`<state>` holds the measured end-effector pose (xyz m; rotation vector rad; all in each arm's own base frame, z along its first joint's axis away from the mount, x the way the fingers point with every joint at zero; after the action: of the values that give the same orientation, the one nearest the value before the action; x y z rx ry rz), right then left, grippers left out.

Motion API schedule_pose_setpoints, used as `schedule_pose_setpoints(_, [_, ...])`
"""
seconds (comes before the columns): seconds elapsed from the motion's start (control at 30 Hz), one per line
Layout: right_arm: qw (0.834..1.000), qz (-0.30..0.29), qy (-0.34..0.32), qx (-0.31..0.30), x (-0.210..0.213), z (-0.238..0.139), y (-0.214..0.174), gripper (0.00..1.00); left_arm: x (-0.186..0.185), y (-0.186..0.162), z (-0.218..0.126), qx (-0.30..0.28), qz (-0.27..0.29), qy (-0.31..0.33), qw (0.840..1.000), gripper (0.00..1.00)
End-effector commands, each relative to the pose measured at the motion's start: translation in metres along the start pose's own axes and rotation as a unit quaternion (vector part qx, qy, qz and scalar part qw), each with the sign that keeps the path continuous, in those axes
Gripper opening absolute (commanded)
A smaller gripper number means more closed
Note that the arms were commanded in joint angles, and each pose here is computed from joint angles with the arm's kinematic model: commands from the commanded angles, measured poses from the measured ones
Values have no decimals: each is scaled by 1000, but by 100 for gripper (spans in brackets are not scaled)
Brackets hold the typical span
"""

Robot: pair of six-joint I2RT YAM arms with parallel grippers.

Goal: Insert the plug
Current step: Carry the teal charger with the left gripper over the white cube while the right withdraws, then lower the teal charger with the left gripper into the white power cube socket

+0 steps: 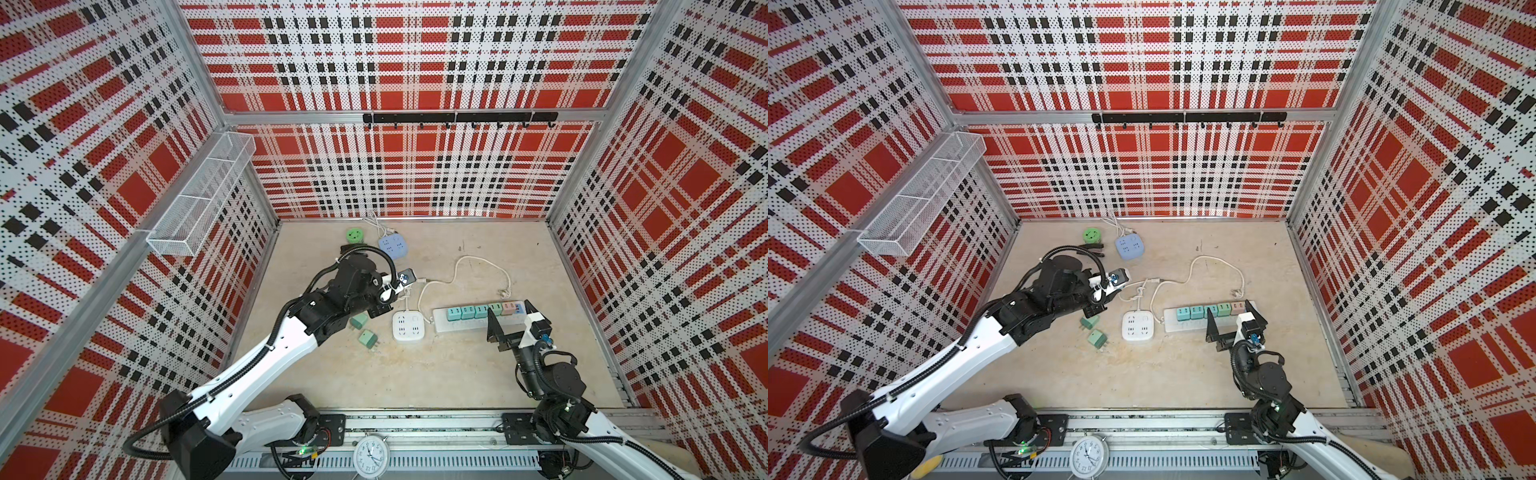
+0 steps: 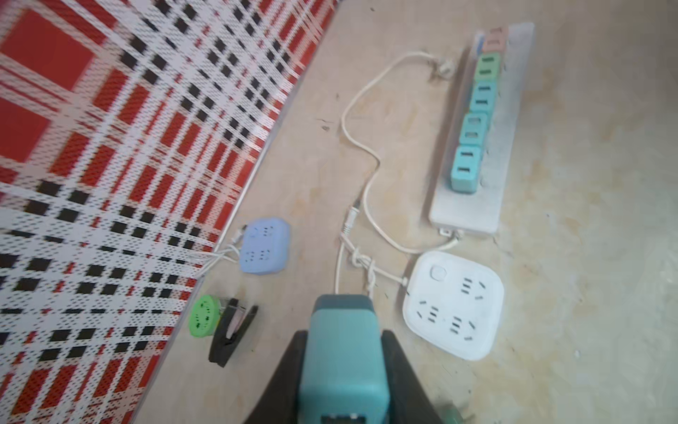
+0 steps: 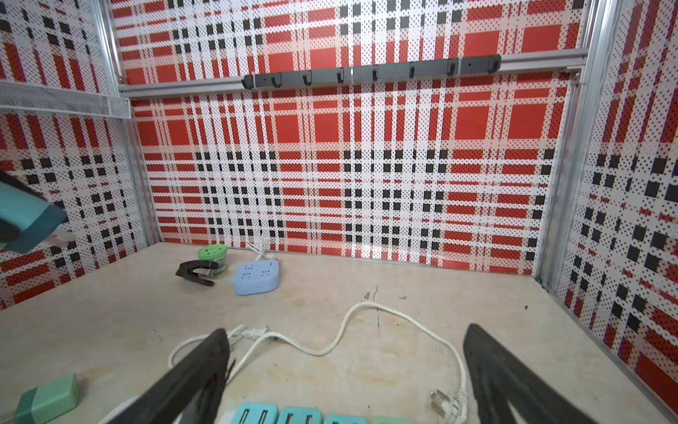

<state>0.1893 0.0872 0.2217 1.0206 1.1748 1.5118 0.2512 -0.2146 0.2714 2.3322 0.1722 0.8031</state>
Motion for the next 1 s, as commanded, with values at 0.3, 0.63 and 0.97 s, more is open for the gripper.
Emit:
schedule_pose_setpoints(0.3, [997, -6, -4, 72, 0, 15, -36, 100, -61, -14, 63, 55, 72, -173, 981, 0])
schedule_pose_setpoints(0.63, [998, 3, -26, 58, -7, 11, -33, 100, -77, -12, 93, 61, 112, -213, 969, 0])
schedule_pose_setpoints(0.97, [998, 23, -41, 35, -18, 2, -29, 100, -92, -18, 96, 67, 140, -226, 962, 0])
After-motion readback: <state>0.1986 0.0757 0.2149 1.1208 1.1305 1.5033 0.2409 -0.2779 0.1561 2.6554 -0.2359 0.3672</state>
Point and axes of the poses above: each gripper's point midway between its finger pads, its own z axis out along the fingers, its own x axis along the line the jaws close on, y = z × x, the point moved 4 cm from there along -z, back along the fingers, and after that the axes turned 3 degrees about z, right-handed, at the moved point
